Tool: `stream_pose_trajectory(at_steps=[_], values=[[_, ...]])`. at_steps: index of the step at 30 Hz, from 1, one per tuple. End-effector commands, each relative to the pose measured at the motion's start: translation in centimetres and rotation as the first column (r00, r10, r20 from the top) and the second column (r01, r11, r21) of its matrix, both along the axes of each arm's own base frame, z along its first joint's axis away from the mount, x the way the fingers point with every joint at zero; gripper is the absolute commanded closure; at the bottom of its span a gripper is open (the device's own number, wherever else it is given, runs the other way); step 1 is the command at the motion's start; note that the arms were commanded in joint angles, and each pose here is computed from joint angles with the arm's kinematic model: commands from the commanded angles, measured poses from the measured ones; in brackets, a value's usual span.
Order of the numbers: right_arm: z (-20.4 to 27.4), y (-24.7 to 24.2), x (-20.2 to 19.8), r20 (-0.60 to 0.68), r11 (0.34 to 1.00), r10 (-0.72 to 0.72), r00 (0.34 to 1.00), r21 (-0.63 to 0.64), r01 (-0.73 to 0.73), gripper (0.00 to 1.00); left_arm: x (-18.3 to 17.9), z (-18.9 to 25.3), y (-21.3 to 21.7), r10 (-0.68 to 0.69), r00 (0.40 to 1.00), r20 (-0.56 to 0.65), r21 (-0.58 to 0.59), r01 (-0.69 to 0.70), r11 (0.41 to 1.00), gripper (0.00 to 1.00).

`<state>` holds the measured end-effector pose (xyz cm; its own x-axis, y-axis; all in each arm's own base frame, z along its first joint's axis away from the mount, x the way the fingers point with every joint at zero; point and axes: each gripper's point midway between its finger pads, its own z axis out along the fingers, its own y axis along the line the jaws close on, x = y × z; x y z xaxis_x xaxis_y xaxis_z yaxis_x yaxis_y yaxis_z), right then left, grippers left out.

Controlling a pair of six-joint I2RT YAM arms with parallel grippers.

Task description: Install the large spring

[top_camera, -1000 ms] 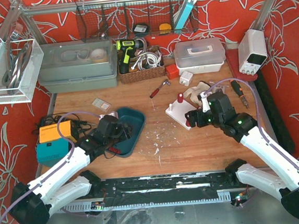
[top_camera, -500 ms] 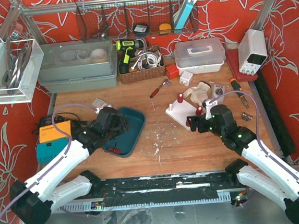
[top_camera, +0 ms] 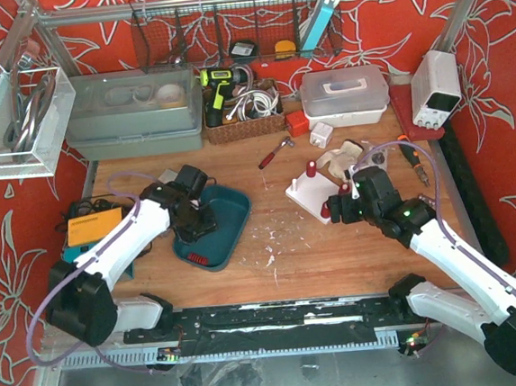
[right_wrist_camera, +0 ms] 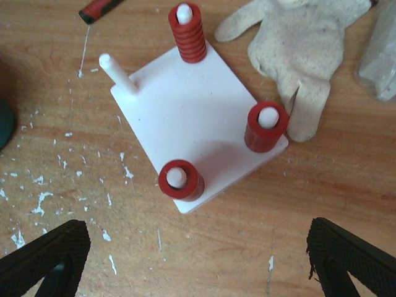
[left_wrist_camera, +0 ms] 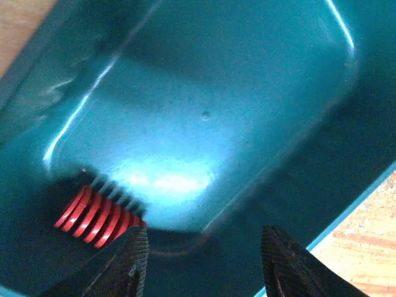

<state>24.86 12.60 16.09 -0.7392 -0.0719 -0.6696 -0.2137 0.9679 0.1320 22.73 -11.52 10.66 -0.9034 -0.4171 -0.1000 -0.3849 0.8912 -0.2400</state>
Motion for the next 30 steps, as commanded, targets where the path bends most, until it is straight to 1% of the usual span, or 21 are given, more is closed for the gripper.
stream_pose_trajectory(at_steps=[1,4,7,11,14,18,20,22,26,28,30], values=[[-1.0,0.0,-0.6,-0.006,1.000,0.001,1.000,0.027,-0.001,0.04,0.4,0.4,-1.7,-0.225,0.974,-0.014,-0.047,0.224,0.974,0.49],[-1.1,-0.2,-0.7,-0.017,1.000,-0.007,1.000,0.015,0.007,0.03,1.1,1.0,-3.4,-0.306,0.951,0.042,-0.116,0.309,0.944,0.51],[-0.7,-0.8,-0.9,-0.036,1.000,-0.010,0.999,-0.030,0.009,0.03,1.9,2.2,-5.7,-0.387,0.909,0.154,-0.199,0.412,0.889,0.49],[-0.1,-2.1,-1.2,-0.047,0.995,-0.040,0.998,-0.093,0.035,0.04,2.8,1.9,-6.7,-0.397,0.887,0.236,-0.211,0.446,0.870,0.44],[0.6,-2.5,-1.5,-0.056,0.992,-0.043,0.998,-0.119,0.036,0.04,2.9,1.2,-8.1,-0.414,0.875,0.253,-0.234,0.470,0.851,0.41],[1.5,-3.1,-1.5,-0.062,0.984,-0.036,0.997,-0.174,0.025,0.04,2.8,-1.2,-9.0,-0.449,0.870,0.202,-0.221,0.487,0.845,0.41],[2.0,-3.1,-1.4,-0.057,0.983,-0.025,0.998,-0.185,0.014,0.04,2.9,-2.4,-9.0,-0.450,0.876,0.173,-0.212,0.479,0.851,0.43],[2.5,-3.1,-1.3,-0.048,0.982,-0.022,0.999,-0.188,0.012,0.04,3.2,-3.0,-9.1,-0.446,0.880,0.164,-0.204,0.472,0.858,0.48],[3.3,-3.1,-1.3,-0.035,0.983,-0.011,0.999,-0.184,0.005,0.04,4.2,-3.5,-8.9,-0.421,0.893,0.156,-0.170,0.444,0.880,0.59],[3.6,-3.2,-1.5,-0.032,0.983,-0.008,0.999,-0.184,0.002,0.04,4.7,-3.7,-8.7,-0.410,0.899,0.152,-0.152,0.432,0.889,0.66],[3.8,-3.3,-1.7,-0.027,0.983,-0.010,1.000,-0.183,0.005,0.04,5.1,-3.9,-8.7,-0.396,0.906,0.149,-0.146,0.416,0.898,0.71]])
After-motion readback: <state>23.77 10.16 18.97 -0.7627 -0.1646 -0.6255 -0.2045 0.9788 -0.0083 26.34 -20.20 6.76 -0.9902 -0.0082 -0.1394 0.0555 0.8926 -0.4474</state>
